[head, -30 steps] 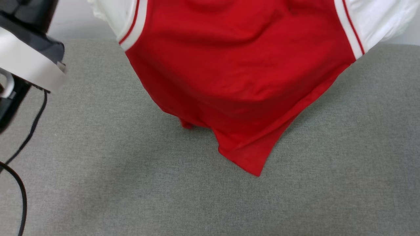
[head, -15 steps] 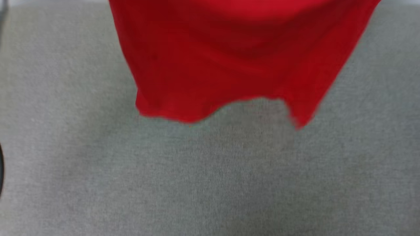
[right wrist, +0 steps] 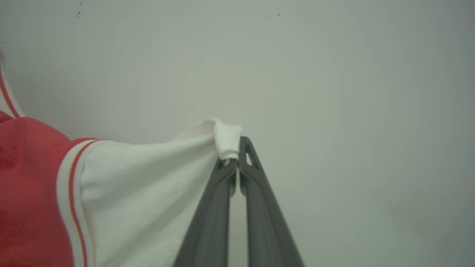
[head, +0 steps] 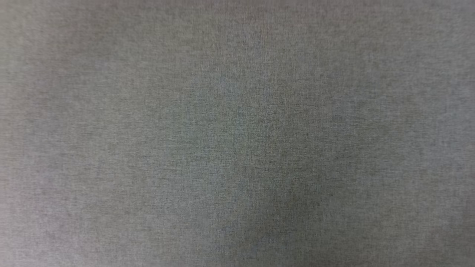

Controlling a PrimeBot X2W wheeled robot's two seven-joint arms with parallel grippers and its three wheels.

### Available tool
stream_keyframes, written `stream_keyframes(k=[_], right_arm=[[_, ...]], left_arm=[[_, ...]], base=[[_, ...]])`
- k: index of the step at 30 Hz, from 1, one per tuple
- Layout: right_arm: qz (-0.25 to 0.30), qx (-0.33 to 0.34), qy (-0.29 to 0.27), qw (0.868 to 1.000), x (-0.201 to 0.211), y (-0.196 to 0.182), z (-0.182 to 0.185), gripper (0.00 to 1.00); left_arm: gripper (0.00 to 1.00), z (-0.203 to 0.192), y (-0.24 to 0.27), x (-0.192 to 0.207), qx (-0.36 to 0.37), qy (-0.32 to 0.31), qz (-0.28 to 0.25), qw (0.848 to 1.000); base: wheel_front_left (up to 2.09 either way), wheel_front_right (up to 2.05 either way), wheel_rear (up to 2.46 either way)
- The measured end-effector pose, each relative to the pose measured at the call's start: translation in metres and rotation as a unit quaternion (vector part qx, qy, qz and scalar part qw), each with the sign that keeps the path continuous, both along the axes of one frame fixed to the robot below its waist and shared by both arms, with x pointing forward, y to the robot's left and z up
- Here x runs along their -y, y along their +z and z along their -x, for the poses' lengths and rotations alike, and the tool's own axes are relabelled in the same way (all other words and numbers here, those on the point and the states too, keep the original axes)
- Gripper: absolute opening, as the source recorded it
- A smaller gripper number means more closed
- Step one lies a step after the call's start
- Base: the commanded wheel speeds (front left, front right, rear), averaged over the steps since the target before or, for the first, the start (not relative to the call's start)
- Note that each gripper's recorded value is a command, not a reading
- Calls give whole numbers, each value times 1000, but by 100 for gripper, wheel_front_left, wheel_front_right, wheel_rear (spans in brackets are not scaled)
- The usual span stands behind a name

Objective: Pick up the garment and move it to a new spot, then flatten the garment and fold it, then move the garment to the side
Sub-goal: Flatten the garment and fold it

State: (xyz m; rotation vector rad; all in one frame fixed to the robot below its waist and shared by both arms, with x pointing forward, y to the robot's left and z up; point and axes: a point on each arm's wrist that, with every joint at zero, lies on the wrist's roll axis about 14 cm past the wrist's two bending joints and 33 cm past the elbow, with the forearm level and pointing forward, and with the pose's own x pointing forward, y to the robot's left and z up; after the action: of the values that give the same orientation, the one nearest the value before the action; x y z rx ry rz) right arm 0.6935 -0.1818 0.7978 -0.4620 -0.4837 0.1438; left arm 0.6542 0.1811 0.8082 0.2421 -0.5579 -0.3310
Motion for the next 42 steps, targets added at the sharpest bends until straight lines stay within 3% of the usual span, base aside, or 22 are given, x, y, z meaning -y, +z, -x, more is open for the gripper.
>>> stream_keyframes(k=[5, 12, 19, 26, 32, 42], right_arm=[[-1, -19, 0, 1000, -5, -19, -26, 0], [-12, -83, 11, 996, -8, -88, -56, 0], [-17, -151, 37, 988, -16, -161, -51, 0], [-41, -202, 67, 976, -15, -212, -8, 0], [-62, -246, 87, 963, -12, -242, 47, 0], [-91, -373, 93, 919, -11, -327, 170, 0]], left_arm=[[0, -20, -16, -5, -5, 0, 11, 1000], [0, -48, -97, -9, -85, 2, 25, 996], [0, -44, -161, -19, -141, 8, 46, 989], [0, -5, -219, -40, -200, 21, 63, 978], [0, 51, -258, -52, -252, 41, 91, 963], [0, 161, -314, -54, -341, 72, 141, 927]], base=[[0, 0, 0], [0, 0, 0], [0, 0, 0], [0, 0, 0], [0, 0, 0], [0, 0, 0]])
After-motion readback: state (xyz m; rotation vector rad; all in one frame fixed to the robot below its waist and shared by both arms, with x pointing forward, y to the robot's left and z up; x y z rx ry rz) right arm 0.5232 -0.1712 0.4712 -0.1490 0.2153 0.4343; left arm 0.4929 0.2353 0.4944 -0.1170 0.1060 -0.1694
